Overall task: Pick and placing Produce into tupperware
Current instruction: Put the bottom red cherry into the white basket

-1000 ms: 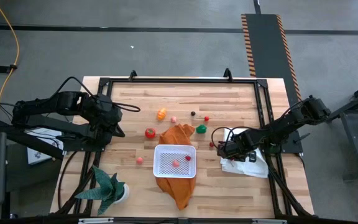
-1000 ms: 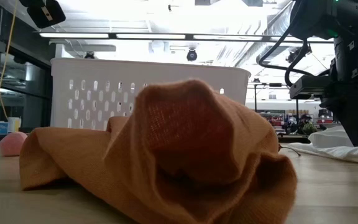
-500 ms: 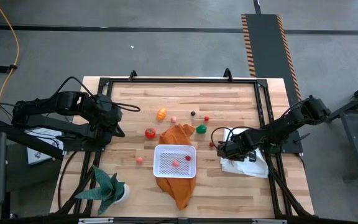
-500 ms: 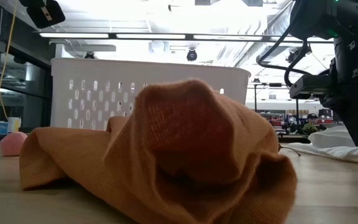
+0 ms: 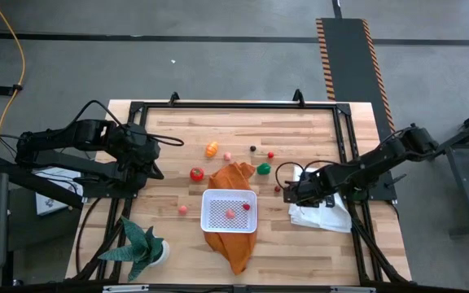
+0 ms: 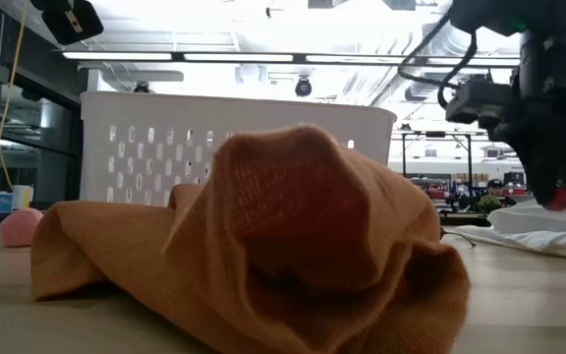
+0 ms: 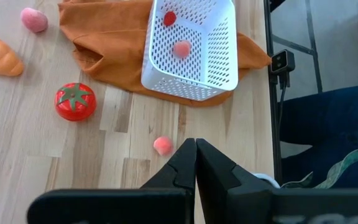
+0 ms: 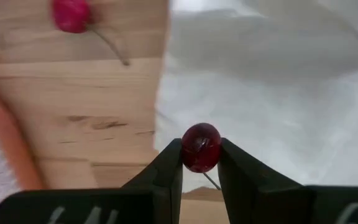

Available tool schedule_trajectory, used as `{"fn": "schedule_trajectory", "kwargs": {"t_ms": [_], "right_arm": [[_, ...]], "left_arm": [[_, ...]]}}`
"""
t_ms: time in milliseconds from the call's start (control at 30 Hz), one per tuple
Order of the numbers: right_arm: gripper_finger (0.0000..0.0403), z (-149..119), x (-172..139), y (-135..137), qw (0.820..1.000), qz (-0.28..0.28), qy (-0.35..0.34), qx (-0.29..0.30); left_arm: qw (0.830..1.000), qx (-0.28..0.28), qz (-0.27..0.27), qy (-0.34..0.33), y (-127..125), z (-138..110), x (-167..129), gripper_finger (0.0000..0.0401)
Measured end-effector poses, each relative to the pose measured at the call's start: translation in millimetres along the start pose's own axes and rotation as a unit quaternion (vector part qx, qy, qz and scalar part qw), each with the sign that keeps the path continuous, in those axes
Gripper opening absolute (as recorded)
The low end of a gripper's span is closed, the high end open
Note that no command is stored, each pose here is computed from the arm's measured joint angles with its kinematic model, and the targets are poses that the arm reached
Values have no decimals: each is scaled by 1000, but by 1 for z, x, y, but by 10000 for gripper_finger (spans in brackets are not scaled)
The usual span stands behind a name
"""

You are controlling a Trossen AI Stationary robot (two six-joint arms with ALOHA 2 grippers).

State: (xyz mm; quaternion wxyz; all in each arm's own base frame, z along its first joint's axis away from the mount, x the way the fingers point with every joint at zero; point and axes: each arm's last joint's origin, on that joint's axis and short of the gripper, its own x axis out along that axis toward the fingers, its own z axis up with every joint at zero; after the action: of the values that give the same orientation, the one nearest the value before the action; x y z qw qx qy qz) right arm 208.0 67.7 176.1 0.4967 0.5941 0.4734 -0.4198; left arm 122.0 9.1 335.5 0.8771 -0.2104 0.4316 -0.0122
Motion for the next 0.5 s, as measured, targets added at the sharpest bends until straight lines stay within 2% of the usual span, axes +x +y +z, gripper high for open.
{"fn": "schedule_trajectory", "kwargs": {"t_ms": [500], "right_arm": [[69,4,-41,29,990,95,-17,-98]], "left_arm": [[1000,-6,-6,-23,-1,5,0,1]]}}
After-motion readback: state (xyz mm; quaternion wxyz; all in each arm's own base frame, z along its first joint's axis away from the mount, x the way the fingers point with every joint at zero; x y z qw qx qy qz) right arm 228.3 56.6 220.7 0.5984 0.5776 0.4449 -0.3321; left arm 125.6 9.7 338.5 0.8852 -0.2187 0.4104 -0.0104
